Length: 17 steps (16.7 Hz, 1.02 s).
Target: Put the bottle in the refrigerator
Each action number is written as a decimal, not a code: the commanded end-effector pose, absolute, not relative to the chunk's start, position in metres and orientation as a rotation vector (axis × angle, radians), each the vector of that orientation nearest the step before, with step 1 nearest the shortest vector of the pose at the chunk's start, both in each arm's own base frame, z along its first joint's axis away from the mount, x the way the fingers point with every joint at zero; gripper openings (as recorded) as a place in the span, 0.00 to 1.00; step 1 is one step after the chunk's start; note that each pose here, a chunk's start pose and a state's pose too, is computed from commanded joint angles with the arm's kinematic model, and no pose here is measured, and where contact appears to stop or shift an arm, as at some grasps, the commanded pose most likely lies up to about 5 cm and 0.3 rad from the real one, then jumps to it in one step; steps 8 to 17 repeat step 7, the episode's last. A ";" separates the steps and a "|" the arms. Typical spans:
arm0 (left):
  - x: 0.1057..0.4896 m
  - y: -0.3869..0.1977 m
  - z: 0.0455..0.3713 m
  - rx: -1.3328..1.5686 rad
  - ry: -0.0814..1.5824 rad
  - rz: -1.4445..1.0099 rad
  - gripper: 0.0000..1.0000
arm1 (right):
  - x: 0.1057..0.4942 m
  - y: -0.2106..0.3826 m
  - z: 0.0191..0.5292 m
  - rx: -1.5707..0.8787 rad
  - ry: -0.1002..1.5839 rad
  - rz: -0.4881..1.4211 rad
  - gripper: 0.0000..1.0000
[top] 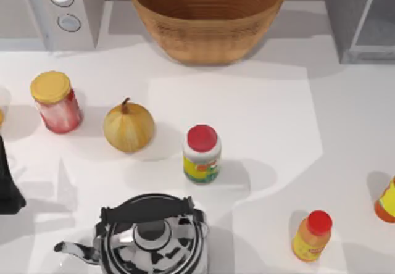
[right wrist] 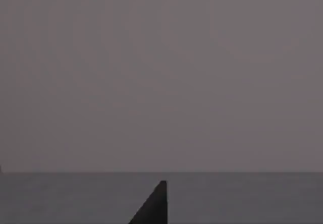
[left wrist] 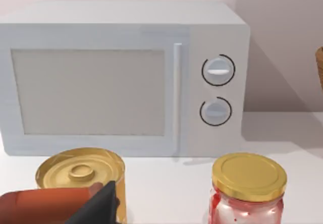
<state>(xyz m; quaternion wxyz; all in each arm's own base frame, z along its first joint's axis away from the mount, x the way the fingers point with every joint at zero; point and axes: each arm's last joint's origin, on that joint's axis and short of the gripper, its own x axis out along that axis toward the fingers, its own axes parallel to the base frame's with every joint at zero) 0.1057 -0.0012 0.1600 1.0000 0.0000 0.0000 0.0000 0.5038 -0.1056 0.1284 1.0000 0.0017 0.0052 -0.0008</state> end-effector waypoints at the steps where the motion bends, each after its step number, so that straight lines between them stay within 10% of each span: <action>1: 0.106 -0.001 0.160 0.000 0.000 0.000 1.00 | 0.504 -0.106 0.128 0.003 0.010 -0.002 0.98; 17: 0.106 -0.001 0.160 0.000 0.000 0.000 1.00 | 0.504 -0.106 0.128 0.003 0.010 -0.002 1.00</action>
